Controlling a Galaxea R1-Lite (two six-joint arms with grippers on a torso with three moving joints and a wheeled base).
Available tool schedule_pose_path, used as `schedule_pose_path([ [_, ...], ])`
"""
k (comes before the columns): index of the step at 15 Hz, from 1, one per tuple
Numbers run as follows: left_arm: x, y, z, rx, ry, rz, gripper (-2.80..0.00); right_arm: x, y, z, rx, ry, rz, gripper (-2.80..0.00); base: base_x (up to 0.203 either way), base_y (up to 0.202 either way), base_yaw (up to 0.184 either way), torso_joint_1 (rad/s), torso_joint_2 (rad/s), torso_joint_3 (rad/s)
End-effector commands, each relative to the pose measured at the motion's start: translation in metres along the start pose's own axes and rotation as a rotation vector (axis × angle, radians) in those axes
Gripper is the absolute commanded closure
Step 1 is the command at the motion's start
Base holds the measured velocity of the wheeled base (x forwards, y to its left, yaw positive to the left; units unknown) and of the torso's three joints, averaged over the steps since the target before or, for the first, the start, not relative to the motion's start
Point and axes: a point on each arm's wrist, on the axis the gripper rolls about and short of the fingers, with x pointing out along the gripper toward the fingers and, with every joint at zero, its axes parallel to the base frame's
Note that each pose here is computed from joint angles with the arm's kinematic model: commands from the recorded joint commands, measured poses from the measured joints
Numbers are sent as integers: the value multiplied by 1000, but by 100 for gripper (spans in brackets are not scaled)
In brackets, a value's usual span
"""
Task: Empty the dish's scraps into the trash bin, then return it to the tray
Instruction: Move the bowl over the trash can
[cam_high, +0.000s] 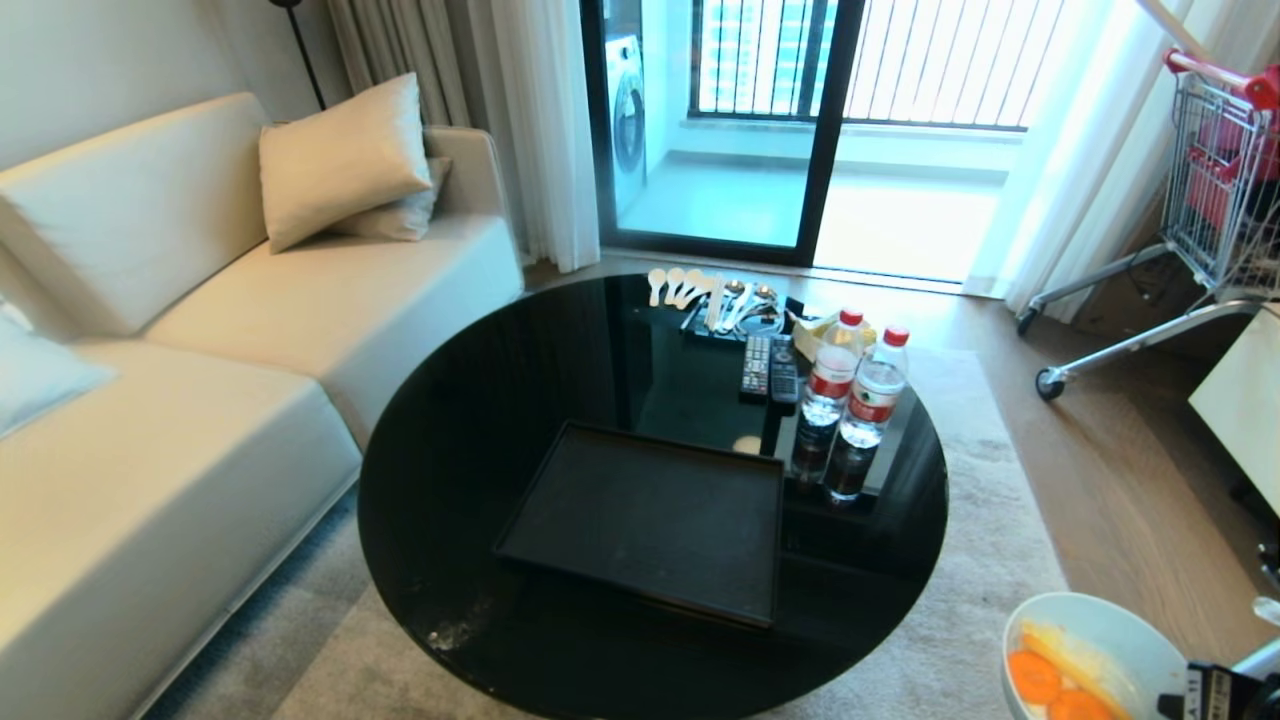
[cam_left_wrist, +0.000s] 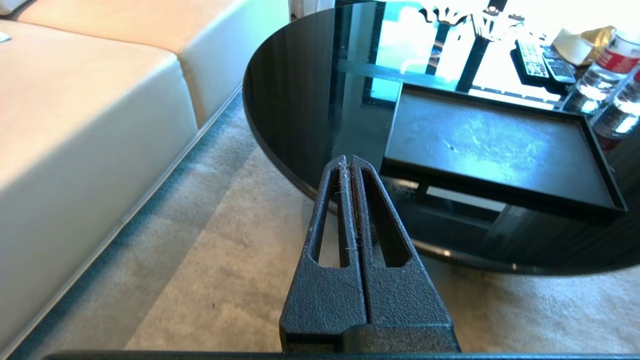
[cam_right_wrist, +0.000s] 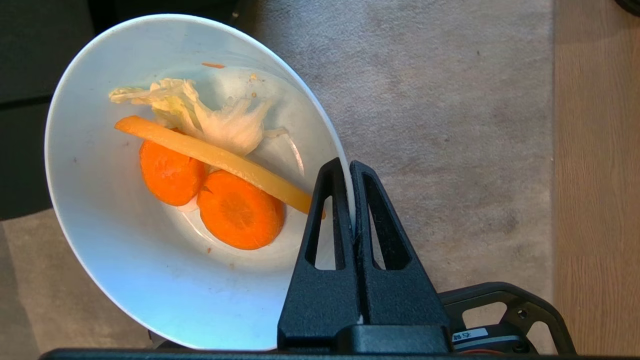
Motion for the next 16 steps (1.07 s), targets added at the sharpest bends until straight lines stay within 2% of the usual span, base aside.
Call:
schedule_pose_path([
  [1,0,0,0,-1,-1,0,0,1,0,0,2,3,-5,0,-182,0,0,0,2,0],
  [9,0,0,0,-1,-1,0,0,1,0,-1,2,4,-3,0,-176,0,-1,-2,3,2],
  [16,0,0,0,-1,-1,0,0,-6,-3,-1,10,-26,16,0,0,0,0,0,0,0],
])
